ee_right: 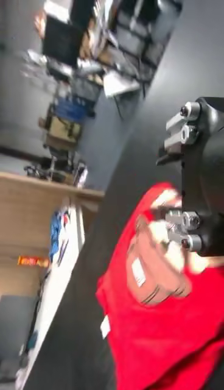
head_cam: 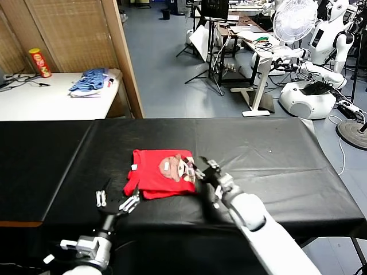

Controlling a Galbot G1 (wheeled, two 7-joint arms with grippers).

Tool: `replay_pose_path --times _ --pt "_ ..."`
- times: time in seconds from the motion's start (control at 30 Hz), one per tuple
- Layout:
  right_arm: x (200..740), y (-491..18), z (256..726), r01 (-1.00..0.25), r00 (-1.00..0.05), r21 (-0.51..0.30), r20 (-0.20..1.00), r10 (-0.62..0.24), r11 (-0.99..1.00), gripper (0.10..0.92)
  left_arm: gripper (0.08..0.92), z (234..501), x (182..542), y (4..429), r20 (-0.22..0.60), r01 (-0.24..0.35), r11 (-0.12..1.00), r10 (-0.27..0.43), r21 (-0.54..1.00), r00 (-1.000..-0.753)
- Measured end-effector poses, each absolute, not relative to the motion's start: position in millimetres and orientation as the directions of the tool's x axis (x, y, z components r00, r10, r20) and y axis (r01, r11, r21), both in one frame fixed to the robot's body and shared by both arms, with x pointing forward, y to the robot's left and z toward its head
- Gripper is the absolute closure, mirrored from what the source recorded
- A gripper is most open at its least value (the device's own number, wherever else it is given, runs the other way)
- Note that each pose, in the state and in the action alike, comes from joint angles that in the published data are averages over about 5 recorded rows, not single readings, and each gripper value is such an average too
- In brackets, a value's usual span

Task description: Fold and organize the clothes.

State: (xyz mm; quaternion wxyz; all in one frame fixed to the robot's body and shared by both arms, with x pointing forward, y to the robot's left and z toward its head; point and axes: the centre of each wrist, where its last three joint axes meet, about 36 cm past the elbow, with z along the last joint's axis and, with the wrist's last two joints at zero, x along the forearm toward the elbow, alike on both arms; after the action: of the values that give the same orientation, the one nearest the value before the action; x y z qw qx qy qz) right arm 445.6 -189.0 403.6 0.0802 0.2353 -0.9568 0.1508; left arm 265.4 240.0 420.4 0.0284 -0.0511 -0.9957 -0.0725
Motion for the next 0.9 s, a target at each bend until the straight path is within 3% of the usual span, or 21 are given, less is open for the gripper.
replay_pose_path --times 0.1,0.2,0.37,0.6,0.9 --pt "420 -203 407 -0.423 -0.904 -0.247 0.187 -0.385 0.872 0.311 0.201 412 262 244 0.065 0.107 0.981 0.097 0.159 -0.993" --pt "393 -212 411 -0.371 -0.926 -0.222 0.161 -0.341 0.902 0.238 0.201 407 258 247 0.084 0.097 0.980 0.084 0.172 -0.993" --pt "342 -222 414 -0.271 -0.957 -0.162 0.154 -0.247 0.949 0.225 0.201 408 246 248 0.154 0.063 0.983 0.037 0.172 -0.987" --pt "265 -222 420 -0.160 -0.974 -0.112 0.177 -0.139 0.981 0.224 0.201 419 224 257 0.251 0.063 0.992 0.033 0.112 -0.967" --pt "192 -210 433 -0.051 -0.948 -0.083 0.317 -0.022 0.995 0.224 0.201 423 193 276 0.421 0.045 0.999 0.034 0.018 -0.906"
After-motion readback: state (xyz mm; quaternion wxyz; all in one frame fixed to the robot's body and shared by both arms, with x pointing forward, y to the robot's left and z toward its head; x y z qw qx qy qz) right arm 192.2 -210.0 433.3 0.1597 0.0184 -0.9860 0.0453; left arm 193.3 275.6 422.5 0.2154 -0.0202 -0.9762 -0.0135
